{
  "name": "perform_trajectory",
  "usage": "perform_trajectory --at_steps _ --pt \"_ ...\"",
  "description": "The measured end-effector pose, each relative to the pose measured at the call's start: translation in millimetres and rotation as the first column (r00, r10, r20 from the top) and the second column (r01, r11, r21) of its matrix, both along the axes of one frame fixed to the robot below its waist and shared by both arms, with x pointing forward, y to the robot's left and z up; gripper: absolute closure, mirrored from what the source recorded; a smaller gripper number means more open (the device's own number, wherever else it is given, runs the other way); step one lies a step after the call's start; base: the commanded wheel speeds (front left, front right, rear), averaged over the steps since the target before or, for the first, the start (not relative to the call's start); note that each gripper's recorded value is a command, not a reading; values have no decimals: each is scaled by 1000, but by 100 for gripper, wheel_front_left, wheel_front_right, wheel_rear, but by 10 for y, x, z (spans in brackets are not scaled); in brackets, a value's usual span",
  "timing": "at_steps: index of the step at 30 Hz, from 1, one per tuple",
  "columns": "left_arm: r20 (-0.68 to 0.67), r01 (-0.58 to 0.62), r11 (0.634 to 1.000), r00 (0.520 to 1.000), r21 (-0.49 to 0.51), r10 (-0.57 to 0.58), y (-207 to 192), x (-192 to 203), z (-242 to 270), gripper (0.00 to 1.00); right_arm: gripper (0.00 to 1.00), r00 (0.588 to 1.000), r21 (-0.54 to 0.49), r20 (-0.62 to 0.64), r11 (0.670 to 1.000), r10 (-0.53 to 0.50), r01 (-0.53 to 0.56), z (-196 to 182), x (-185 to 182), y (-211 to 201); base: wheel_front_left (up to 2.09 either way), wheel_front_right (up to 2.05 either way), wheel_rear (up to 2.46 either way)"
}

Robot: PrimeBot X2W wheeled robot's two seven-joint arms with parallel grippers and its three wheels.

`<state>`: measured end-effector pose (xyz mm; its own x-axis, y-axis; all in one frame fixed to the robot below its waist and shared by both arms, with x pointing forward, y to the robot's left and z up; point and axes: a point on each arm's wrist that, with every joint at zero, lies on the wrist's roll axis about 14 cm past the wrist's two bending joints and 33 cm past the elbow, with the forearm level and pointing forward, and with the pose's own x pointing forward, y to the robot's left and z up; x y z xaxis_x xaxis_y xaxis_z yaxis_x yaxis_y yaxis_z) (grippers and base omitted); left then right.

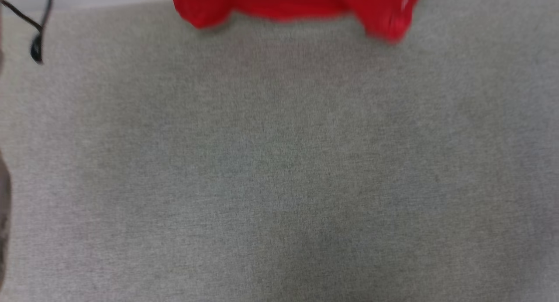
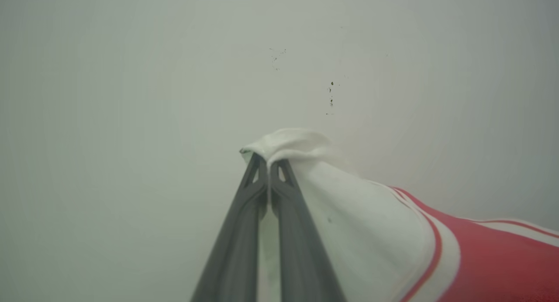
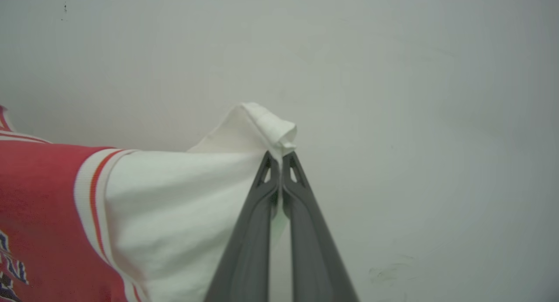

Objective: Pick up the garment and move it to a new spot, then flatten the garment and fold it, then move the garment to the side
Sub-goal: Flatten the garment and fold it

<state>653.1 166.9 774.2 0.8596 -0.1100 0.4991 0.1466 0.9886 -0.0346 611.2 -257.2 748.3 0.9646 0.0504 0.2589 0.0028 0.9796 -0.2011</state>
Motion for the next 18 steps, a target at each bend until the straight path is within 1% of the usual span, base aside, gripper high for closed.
perform_trajectory --at_steps 4,7,13,18 --pt "27 -5 1000 1000 3 5 23 169 -3 100 100 999 -27 39 999 27 -26 29 209 109 0 0 0" --pt "1 -2 1000 1000 2 2 19 336 -194 100 100 999 -29 24 999 36 -35 -102 394 139 0 0 0" --pt "-121 9 1000 993 -5 -10 -26 661 -883 100 100 994 -14 -82 997 70 -71 -720 755 290 0 0 0" --pt "-218 12 1000 976 -22 -16 -40 833 -1421 100 100 981 15 -169 995 100 -99 -1226 948 418 0 0 0"
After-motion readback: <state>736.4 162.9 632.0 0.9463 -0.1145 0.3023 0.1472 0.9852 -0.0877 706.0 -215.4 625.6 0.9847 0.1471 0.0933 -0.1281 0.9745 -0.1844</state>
